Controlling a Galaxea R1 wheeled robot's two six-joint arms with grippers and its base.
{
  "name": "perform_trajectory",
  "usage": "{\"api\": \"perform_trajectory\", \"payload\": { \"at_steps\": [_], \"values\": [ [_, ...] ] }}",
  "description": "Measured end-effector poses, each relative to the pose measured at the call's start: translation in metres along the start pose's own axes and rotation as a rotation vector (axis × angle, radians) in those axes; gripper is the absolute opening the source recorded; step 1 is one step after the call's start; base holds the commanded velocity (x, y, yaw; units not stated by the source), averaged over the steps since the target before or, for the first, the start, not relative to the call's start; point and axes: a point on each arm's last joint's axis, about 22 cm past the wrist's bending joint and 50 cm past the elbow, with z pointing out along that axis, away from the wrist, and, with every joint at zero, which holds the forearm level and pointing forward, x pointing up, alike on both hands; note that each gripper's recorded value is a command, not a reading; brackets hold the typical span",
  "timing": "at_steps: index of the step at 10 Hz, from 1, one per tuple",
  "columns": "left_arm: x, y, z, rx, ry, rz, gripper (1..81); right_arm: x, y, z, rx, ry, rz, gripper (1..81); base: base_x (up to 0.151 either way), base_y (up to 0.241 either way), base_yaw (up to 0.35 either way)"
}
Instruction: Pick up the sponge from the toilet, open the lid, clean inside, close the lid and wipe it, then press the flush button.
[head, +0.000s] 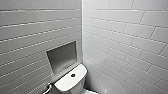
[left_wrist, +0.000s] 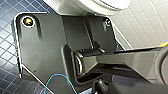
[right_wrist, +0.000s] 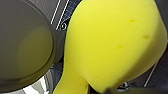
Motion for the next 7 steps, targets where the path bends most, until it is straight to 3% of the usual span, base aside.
{"api": "perform_trajectory", "payload": {
  "at_steps": [3, 7],
  "values": [
    [-0.020, -0.017, 0.023, 0.069, -0.008, -0.013, 1.0, -0.001, 0.003, 0.006, -0.013, 0.001, -0.005, 1.0, 0.000, 0.000, 0.000],
    [-0.045, -0.009, 0.062, 0.123, -0.025, -0.030, 1.0, -0.001, 0.016, 0.006, -0.040, 0.003, -0.012, 1.0, 0.000, 0.000, 0.000]
  ]
}}
